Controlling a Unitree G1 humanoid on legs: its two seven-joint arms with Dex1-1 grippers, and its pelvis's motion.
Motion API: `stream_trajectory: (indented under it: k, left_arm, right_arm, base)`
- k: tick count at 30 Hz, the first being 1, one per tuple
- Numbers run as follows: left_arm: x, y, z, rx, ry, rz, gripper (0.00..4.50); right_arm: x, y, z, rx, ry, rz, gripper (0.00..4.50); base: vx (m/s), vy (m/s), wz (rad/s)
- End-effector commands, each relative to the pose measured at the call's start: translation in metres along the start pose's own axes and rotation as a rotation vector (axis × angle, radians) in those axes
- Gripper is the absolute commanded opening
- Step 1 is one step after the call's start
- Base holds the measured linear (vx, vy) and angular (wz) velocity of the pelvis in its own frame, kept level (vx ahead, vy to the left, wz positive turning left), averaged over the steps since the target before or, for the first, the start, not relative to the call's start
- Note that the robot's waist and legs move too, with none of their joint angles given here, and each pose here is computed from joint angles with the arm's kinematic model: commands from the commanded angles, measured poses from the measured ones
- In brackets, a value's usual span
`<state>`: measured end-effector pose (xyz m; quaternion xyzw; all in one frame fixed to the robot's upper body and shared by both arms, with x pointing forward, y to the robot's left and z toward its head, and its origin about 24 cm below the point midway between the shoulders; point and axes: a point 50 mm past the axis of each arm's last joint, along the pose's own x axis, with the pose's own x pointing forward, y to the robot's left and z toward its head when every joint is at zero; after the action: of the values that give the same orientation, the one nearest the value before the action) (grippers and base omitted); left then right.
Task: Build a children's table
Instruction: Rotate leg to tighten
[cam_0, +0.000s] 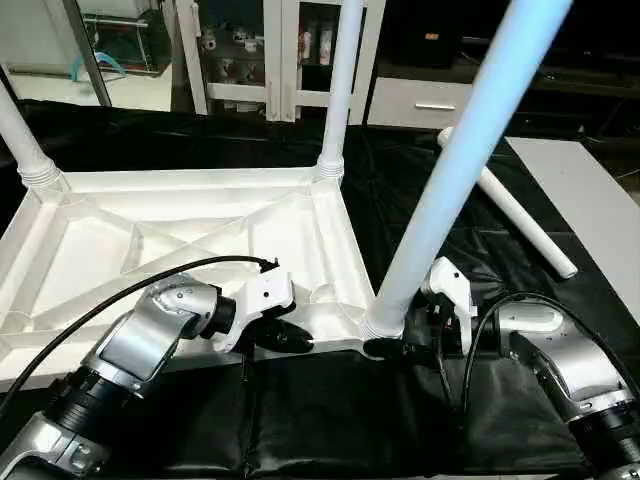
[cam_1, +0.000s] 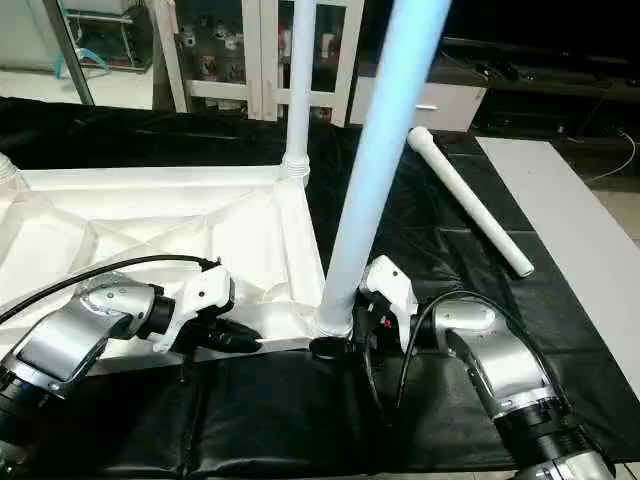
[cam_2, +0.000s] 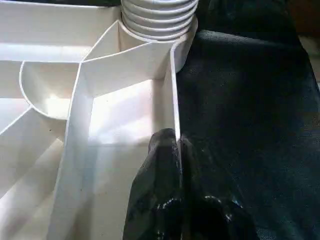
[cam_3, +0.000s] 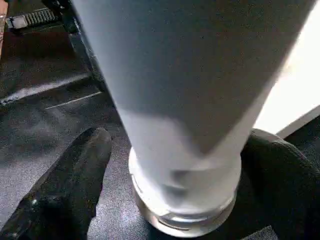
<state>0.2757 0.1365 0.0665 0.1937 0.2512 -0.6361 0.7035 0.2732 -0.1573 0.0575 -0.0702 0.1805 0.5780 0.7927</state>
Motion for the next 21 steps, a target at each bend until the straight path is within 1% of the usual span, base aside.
stream_trajectory:
  k: [1,7,8,14,21]
  left_arm:
    - [0.008,-0.007,-0.001,0.02,0.026,-0.071,0.0]
    - [0.008,-0.007,-0.002,0.018,0.029,-0.073,0.0]
    - [0.007,-0.007,-0.002,0.017,0.03,-0.074,0.0]
    - [0.007,-0.007,-0.003,0.014,0.034,-0.08,0.0]
    - [0.009,-0.007,-0.004,0.007,0.036,-0.067,0.0]
  right_arm:
    - [-0.004,0.0,0.003,-0.007,0.001,0.004,3.9]
    - [-0.004,0.001,0.002,-0.006,0.007,0.013,3.26]
    - [-0.004,0.001,0.001,-0.006,0.01,0.015,3.26]
    - [-0.004,0.002,-0.001,-0.003,0.016,0.022,2.77]
    - [0.002,0.002,-0.009,0.016,0.019,-0.01,2.67]
  base:
    - [0.0,0.0,0.0]
    - [0.0,0.0,0.0]
    - [0.0,0.0,0.0]
    - [0.0,0.0,0.0]
    - [0.0,0.0,0.0]
